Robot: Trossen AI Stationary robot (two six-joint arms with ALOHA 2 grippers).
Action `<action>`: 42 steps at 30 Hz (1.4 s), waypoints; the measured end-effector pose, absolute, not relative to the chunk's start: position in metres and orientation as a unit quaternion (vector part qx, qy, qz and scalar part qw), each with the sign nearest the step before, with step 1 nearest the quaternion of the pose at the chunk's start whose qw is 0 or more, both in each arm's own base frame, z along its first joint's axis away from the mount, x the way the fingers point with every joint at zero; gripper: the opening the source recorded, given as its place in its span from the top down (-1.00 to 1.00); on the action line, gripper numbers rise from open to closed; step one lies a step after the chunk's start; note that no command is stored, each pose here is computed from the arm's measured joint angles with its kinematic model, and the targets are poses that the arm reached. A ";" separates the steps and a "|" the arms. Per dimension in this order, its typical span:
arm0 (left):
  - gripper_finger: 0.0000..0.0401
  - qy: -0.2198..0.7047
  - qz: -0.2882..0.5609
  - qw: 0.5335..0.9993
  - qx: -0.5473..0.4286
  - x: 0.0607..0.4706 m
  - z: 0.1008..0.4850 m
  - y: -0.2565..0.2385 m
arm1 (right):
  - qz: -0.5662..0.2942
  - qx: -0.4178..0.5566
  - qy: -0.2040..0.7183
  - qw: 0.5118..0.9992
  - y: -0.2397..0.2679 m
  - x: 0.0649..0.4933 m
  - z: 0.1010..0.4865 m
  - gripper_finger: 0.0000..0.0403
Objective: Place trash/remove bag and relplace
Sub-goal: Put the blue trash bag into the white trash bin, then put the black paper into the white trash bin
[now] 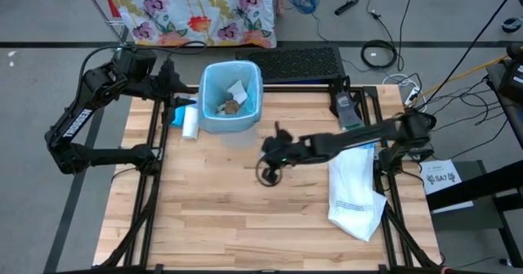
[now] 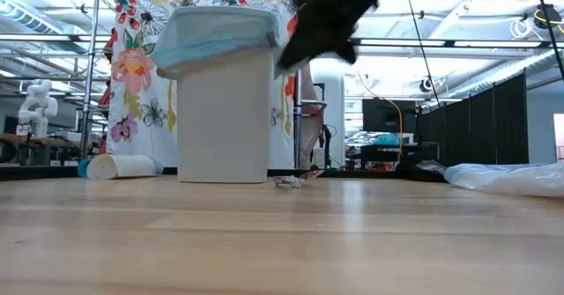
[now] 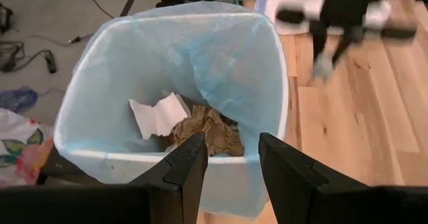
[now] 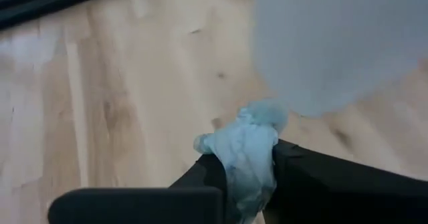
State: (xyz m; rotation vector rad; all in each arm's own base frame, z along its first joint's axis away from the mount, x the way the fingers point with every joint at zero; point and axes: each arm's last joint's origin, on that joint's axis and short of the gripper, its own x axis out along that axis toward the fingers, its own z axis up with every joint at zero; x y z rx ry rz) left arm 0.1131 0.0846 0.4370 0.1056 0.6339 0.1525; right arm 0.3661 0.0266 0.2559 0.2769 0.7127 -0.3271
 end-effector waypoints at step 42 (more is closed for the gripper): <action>0.29 0.290 0.082 0.952 0.061 0.135 0.437 0.104 | -0.299 0.050 0.156 0.940 -0.088 0.423 0.427 -0.22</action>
